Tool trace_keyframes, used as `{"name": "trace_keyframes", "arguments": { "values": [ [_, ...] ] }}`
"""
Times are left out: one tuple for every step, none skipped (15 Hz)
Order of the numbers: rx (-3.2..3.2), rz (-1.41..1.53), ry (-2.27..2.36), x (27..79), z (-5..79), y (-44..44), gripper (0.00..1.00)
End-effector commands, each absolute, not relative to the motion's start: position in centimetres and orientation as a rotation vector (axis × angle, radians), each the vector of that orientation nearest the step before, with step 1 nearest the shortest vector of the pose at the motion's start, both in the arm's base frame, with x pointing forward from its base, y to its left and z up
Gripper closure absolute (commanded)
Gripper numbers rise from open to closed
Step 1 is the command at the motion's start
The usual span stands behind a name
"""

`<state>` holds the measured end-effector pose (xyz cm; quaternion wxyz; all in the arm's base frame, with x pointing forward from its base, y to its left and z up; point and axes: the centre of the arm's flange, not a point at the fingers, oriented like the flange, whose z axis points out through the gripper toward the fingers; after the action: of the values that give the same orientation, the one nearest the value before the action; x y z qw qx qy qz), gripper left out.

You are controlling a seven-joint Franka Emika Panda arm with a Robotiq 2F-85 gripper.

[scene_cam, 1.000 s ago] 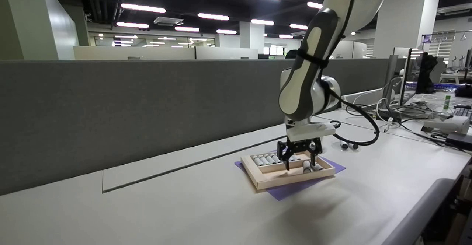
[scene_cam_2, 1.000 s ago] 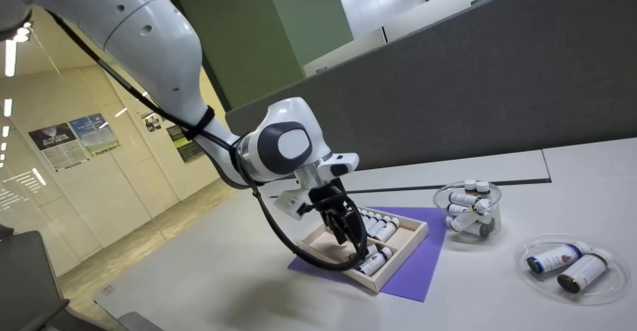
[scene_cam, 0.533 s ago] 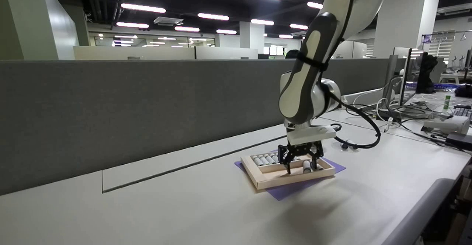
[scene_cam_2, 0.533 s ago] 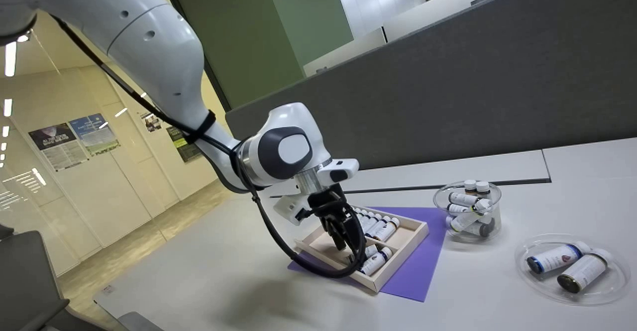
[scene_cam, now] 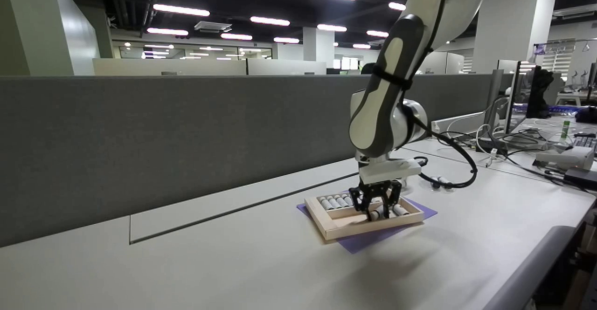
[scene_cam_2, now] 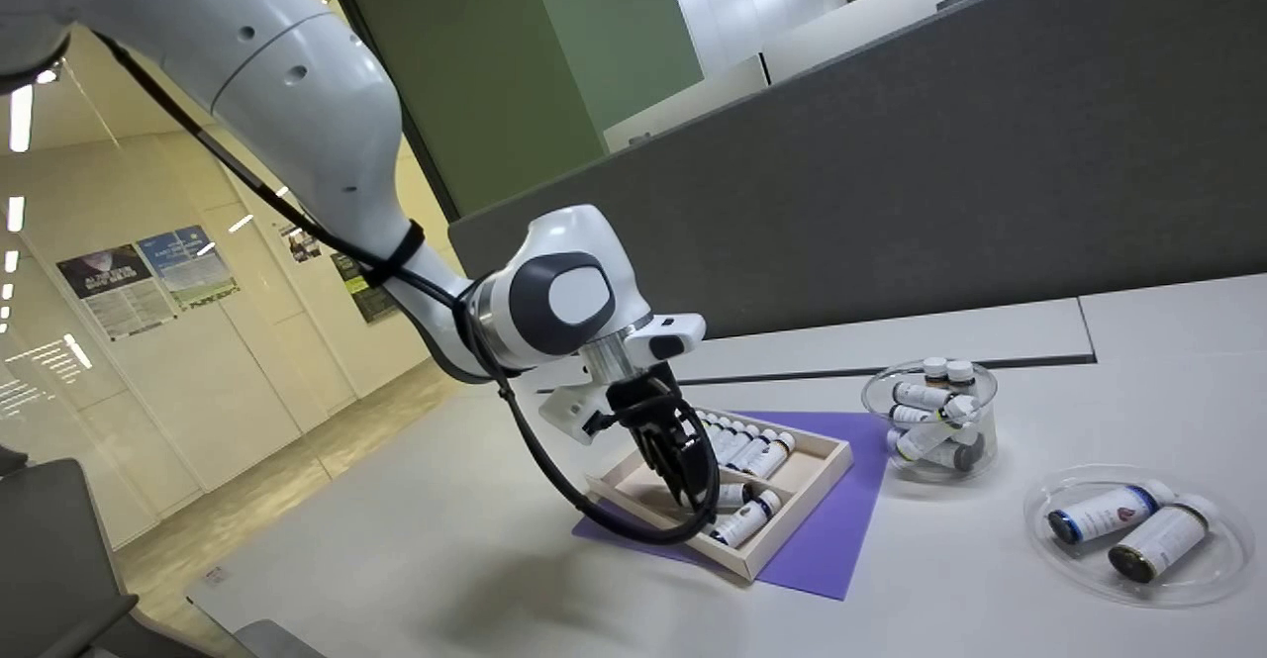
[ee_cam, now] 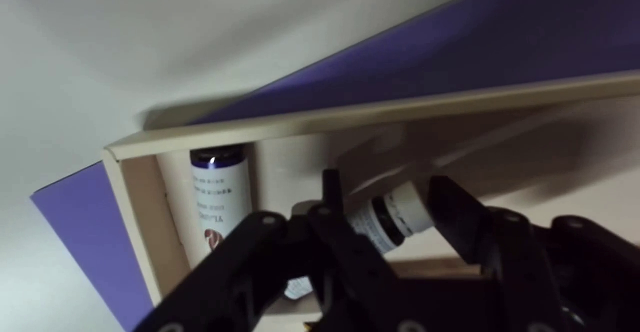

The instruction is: Remove one bottle from the tray and place it on the table

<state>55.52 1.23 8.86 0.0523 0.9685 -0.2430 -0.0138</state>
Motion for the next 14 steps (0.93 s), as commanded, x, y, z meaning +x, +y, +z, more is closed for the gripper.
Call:
{"name": "trace_keyframes", "arguments": {
  "values": [
    [2.929, -0.071, -0.777, 55.8, 9.3, 1.3, 0.84],
    [2.930, -0.084, -0.778, 55.8, 9.4, 1.3, 0.91],
    [2.929, -0.094, -0.781, 55.8, 9.5, 1.2, 0.96],
    [2.928, -0.100, -0.783, 55.8, 9.5, 1.1, 0.95],
    [2.930, -0.114, -0.784, 55.8, 9.6, 1.1, 0.95],
    [2.931, -0.126, -0.785, 55.7, 9.8, 1.1, 0.96],
    [2.934, -0.135, -0.782, 55.7, 9.9, 1.2, 0.94],
    [2.935, -0.132, -0.780, 55.7, 10.1, 1.2, 0.94],
    [2.938, -0.135, -0.780, 55.7, 10.2, 1.2, 0.53],
    [2.938, -0.135, -0.779, 55.8, 10.4, 1.2, 0.51],
    [2.938, -0.132, -0.784, 56.0, 10.6, 1.1, 0.45],
    [2.940, -0.126, -0.788, 56.2, 10.8, 1.1, 0.38],
    [2.940, -0.117, -0.795, 56.3, 10.9, 0.9, 0.30],
    [2.939, -0.108, -0.800, 56.4, 11.0, 0.8, 0.23]
  ]
}}
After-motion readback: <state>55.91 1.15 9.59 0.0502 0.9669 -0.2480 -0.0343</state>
